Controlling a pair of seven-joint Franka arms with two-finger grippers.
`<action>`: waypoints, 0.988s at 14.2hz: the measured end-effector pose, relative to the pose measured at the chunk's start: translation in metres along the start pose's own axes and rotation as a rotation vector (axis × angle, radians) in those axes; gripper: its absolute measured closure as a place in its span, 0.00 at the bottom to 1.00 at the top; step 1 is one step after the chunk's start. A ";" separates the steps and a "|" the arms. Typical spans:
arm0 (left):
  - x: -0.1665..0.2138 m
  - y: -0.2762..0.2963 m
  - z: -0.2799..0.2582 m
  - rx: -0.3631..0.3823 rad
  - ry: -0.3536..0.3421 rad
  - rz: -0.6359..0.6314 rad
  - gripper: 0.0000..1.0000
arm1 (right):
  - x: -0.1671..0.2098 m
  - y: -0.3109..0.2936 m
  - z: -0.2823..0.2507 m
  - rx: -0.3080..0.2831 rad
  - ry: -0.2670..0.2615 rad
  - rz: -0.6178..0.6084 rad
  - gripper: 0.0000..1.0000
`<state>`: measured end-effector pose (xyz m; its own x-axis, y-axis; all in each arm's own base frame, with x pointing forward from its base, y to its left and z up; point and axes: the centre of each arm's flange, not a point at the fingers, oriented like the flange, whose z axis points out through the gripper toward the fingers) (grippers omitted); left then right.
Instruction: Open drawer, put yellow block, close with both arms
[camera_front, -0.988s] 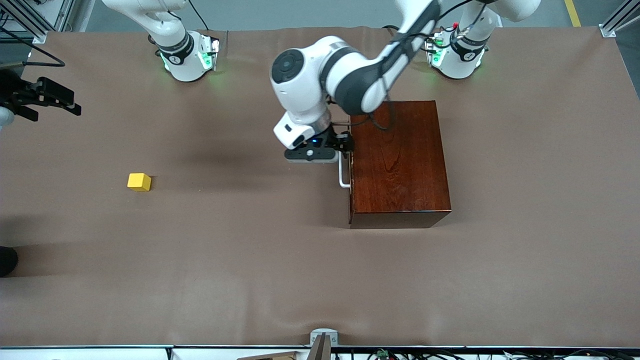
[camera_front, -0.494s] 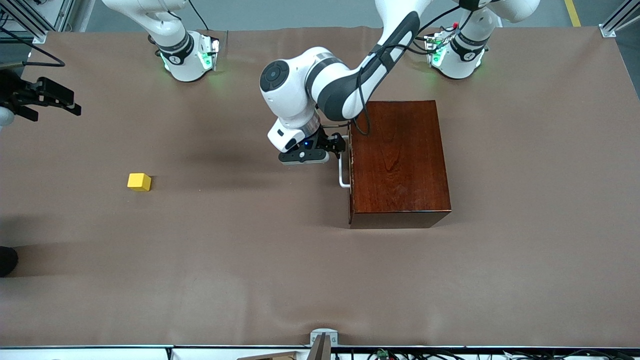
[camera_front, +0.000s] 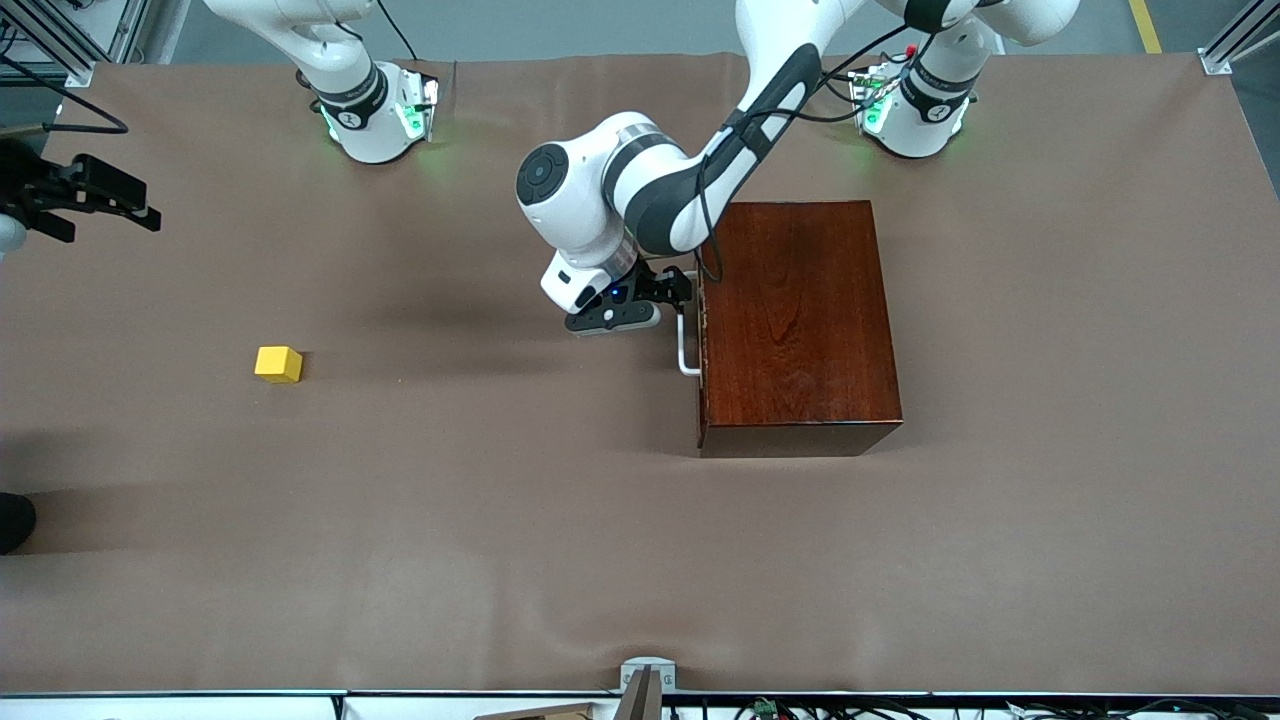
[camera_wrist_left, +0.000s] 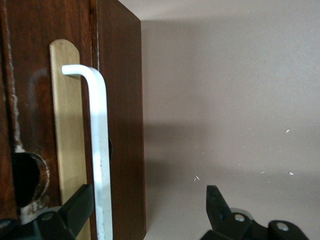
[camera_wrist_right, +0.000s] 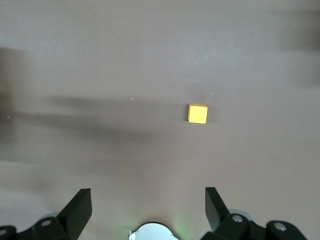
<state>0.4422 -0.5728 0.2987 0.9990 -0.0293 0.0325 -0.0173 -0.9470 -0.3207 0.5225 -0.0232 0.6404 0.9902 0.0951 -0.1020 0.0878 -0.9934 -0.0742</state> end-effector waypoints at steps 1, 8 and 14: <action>-0.001 0.001 0.003 0.005 -0.003 0.002 0.00 | 0.000 0.000 0.000 0.000 0.000 0.000 0.00; -0.003 -0.002 0.012 0.045 -0.028 0.002 0.00 | 0.000 0.000 0.000 0.000 0.000 0.000 0.00; -0.004 0.000 0.026 0.071 -0.045 0.004 0.00 | 0.000 0.000 0.000 0.000 0.000 0.000 0.00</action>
<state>0.4393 -0.5641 0.2743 0.9998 -0.0173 -0.0107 -0.0201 -0.9218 -0.3871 0.5224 -0.0234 0.6404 0.9902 0.0947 -0.1023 0.0874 -0.9934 -0.0743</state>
